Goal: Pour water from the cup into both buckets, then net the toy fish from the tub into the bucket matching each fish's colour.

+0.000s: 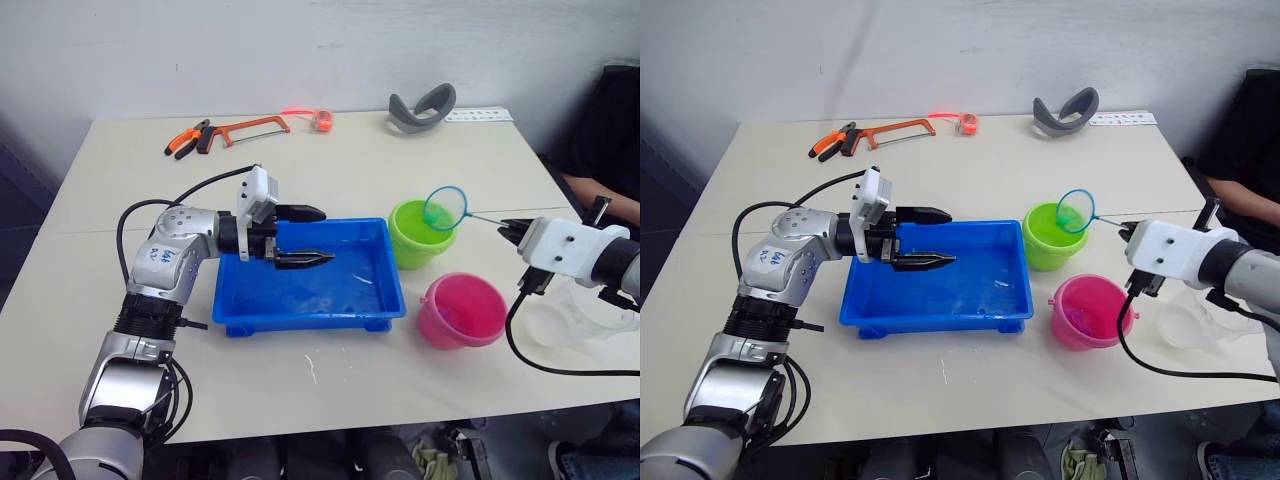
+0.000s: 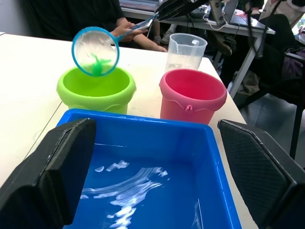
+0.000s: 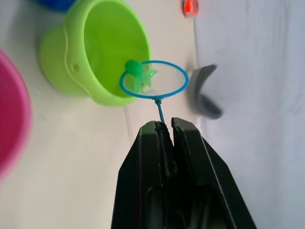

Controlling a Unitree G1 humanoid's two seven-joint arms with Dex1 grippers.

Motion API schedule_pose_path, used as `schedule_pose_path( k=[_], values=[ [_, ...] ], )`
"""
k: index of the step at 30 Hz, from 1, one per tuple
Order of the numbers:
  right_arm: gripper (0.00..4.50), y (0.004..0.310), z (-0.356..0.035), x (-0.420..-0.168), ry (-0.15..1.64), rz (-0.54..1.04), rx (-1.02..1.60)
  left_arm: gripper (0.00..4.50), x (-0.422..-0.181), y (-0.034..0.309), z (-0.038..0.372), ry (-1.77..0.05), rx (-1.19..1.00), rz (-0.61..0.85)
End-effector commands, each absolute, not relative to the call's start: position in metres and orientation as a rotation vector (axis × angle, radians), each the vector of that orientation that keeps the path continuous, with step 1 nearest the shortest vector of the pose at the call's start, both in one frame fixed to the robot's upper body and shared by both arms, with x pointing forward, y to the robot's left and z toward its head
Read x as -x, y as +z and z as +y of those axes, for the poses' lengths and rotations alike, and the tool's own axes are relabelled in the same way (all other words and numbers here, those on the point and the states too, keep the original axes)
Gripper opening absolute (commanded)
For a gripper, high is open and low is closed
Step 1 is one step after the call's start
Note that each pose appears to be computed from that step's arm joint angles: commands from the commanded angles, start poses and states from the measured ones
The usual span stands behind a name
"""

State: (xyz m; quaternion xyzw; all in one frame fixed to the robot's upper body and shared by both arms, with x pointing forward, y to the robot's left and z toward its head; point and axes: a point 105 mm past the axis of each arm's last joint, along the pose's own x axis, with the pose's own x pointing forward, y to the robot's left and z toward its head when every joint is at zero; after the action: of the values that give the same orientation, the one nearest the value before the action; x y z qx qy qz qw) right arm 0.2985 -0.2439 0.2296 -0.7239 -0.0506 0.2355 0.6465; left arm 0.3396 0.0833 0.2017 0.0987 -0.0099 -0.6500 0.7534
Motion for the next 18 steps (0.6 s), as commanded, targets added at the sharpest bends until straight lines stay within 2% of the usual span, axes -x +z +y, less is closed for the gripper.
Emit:
schedule_pose_path(
  k=[1,4,8,9,13,14,17,18],
  values=[
    [0.00,0.239,-0.237,-0.294,0.544,-0.264,1.893,4.45,-0.342,0.210,0.086,-1.407,-0.235,-0.061],
    [0.00,0.230,-0.239,-0.289,0.602,-0.314,1.974,4.45,-0.343,0.210,0.087,-1.399,-0.234,-0.064],
    [0.00,0.238,-0.242,-0.288,0.564,-0.374,2.006,4.45,-0.343,0.211,0.087,-1.395,-0.236,-0.066],
    [0.00,0.241,-0.246,-0.289,0.534,-0.364,1.937,4.45,-0.344,0.211,0.089,-1.390,-0.239,-0.065],
    [0.00,0.252,-0.251,-0.292,0.471,-0.353,1.561,4.45,-0.346,0.210,0.097,-1.362,-0.253,-0.053],
    [0.00,0.256,-0.241,-0.293,0.485,-0.354,1.316,4.45,-0.347,0.208,0.104,-1.341,-0.270,-0.036],
    [0.00,0.247,-0.204,-0.288,0.669,-0.283,0.785,4.45,-0.348,0.204,0.124,-1.288,-0.305,0.010],
    [0.00,0.245,-0.196,-0.286,0.711,-0.257,0.704,4.45,-0.347,0.203,0.128,-1.278,-0.310,0.020]
  ],
)
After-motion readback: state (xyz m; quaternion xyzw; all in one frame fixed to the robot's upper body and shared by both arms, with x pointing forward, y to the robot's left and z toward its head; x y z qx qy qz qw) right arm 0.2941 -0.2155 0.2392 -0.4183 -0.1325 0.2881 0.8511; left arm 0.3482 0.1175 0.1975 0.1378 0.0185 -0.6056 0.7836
